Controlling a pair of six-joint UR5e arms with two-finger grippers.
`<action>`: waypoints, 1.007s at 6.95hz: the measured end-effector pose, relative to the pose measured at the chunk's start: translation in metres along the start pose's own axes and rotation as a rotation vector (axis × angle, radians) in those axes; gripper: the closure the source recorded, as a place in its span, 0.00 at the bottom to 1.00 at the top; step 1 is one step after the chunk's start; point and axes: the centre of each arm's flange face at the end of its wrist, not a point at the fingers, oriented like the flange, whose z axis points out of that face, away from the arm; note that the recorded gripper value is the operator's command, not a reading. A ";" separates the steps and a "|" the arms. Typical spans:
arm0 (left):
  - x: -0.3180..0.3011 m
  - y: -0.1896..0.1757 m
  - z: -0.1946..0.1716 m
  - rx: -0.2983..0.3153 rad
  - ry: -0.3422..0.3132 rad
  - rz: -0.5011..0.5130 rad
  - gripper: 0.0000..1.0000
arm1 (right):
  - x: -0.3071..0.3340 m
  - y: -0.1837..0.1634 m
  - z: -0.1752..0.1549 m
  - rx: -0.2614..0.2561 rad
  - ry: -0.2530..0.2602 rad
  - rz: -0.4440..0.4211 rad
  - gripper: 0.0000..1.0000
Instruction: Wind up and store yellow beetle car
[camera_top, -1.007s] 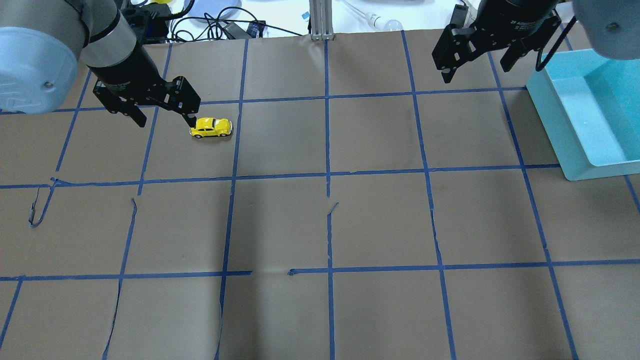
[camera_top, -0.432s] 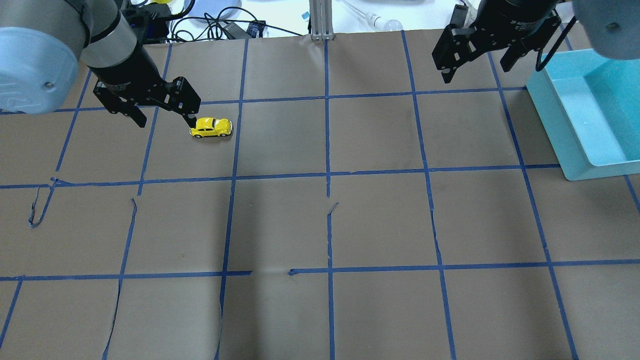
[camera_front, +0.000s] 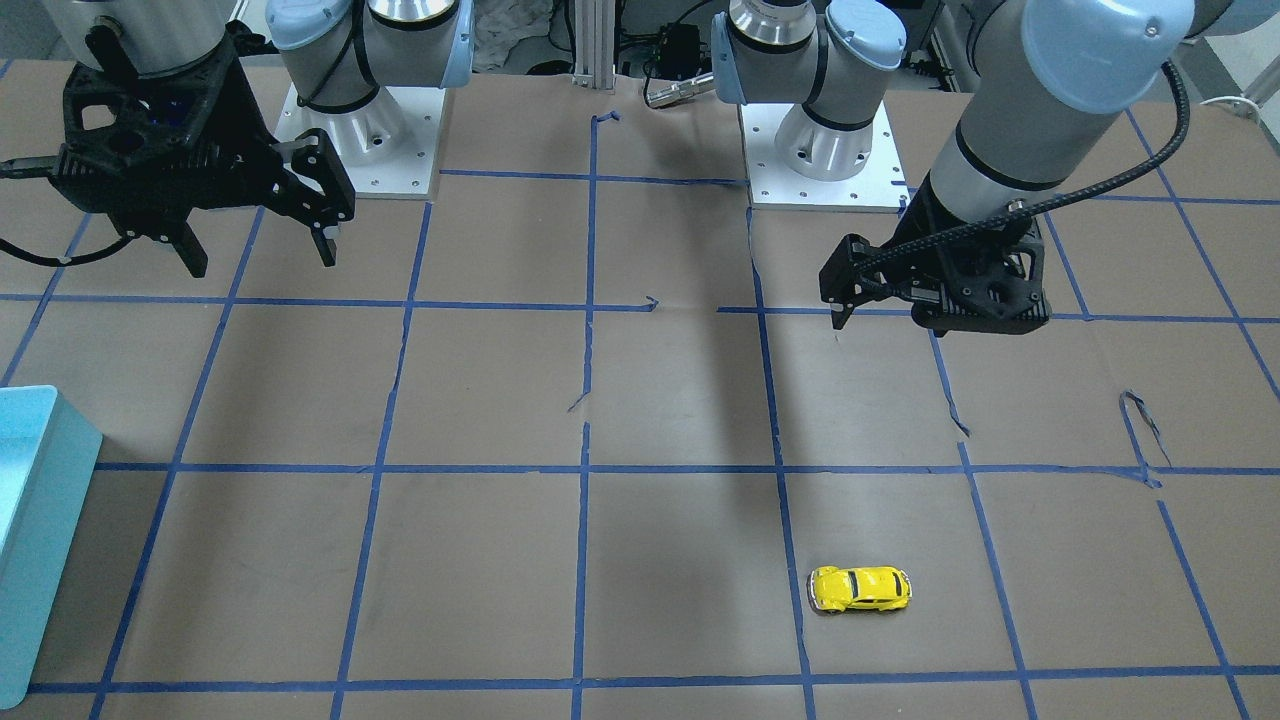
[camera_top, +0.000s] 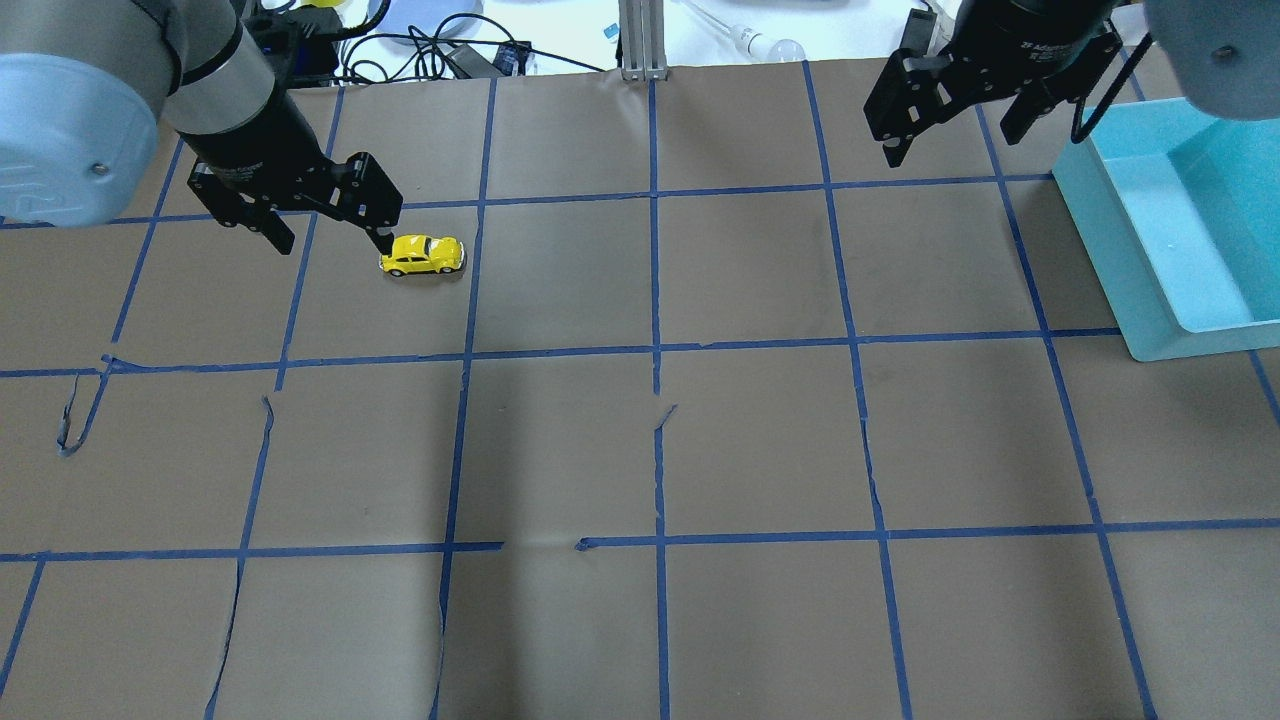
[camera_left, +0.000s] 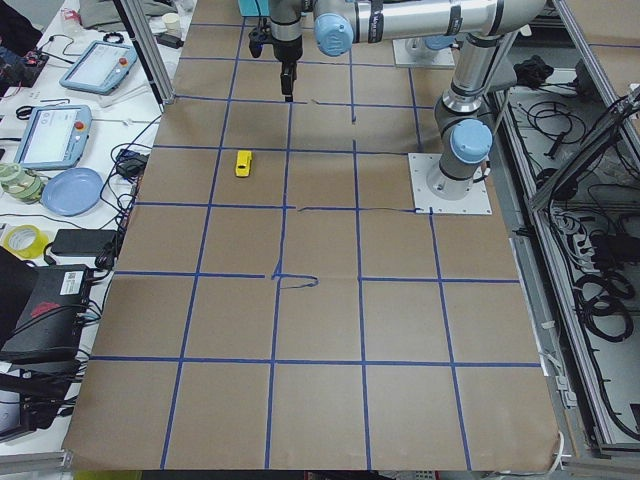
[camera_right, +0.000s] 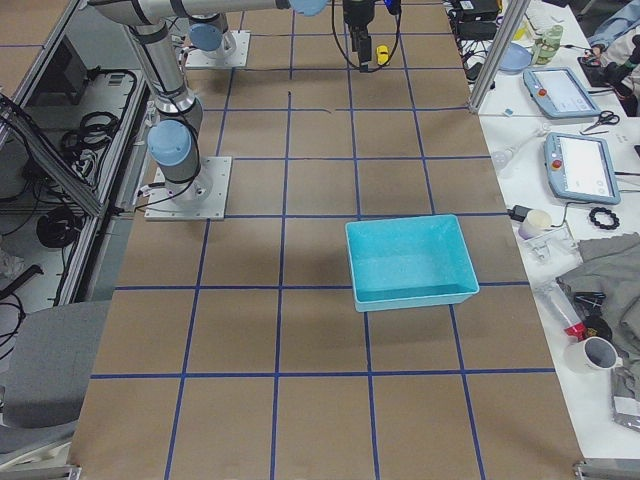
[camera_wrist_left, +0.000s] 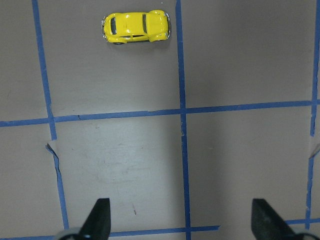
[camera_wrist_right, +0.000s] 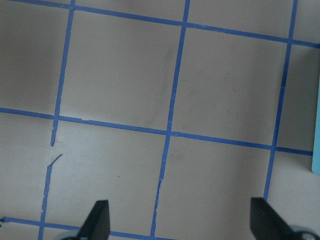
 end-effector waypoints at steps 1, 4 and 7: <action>-0.003 -0.004 0.003 0.003 -0.005 -0.010 0.00 | 0.000 0.000 0.000 0.000 0.000 0.001 0.00; -0.010 -0.021 0.014 0.044 -0.004 -0.253 0.00 | 0.000 0.000 0.000 0.001 0.000 0.001 0.00; -0.019 -0.058 0.039 0.142 0.031 -0.846 0.00 | 0.000 0.000 0.000 0.002 0.000 0.001 0.00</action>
